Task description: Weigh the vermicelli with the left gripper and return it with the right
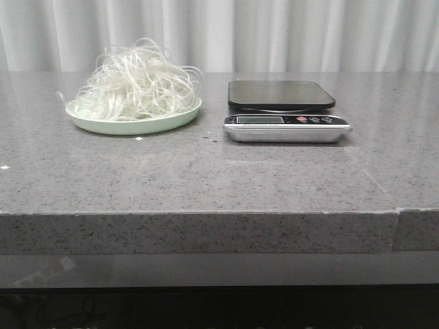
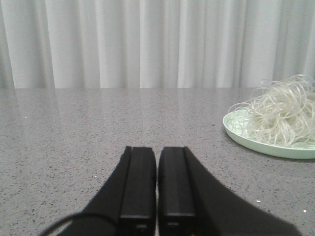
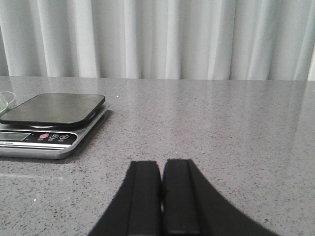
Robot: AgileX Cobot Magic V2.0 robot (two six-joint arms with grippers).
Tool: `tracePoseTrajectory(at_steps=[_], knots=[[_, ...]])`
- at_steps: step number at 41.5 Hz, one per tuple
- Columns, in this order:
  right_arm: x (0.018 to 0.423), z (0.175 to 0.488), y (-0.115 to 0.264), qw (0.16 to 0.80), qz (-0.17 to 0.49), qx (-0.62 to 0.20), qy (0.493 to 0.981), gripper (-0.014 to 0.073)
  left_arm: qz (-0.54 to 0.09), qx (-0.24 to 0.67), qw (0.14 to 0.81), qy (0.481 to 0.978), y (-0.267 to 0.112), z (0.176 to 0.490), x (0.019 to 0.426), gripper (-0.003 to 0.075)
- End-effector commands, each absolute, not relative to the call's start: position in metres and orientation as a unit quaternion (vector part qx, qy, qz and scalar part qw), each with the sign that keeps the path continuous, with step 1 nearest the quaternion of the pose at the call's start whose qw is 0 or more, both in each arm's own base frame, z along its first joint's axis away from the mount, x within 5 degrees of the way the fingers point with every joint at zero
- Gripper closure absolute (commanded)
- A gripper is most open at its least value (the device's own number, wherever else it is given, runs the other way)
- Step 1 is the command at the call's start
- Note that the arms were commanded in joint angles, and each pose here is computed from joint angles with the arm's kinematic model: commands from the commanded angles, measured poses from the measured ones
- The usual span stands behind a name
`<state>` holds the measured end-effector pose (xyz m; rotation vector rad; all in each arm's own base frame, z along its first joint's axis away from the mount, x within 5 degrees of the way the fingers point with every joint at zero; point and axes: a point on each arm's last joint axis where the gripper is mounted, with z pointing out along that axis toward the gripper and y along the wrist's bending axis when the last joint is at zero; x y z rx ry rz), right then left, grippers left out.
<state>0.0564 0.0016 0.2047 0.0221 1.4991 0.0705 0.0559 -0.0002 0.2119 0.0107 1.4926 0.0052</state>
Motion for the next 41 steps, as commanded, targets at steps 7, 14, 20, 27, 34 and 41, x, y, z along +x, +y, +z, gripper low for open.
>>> tracePoseTrajectory(at_steps=[7,14,20,27,34,41], knots=[[0.0538,0.2157,0.0012,0.767,0.029,0.009,0.641,0.0436,-0.008,-0.001,0.764,0.646,-0.0004,0.2174,0.0537,0.0576],[0.0538,0.2157,0.0012,0.767,0.029,0.009,0.641,0.0436,-0.008,-0.001,0.764,0.646,-0.0004,0.2174,0.0537,0.0576],[0.0538,0.2157,0.0012,0.767,0.029,0.009,0.641,0.0436,-0.008,-0.001,0.764,0.646,-0.0004,0.2174,0.0537,0.0576],[0.0538,0.2157,0.0012,0.767,0.029,0.009,0.641,0.0436,-0.008,-0.001,0.764,0.646,-0.0004,0.2174,0.0537,0.0576],[0.0538,0.2157,0.0012,0.767,0.029,0.009,0.641,0.0436,-0.008,-0.001,0.764,0.646,-0.0004,0.2174,0.0537,0.0576],[0.0534,0.2176,0.0011,0.774,0.029,0.009,0.633,0.0436,-0.008,-0.001,0.768,0.641,-0.0004,0.2186,0.0535,0.0576]])
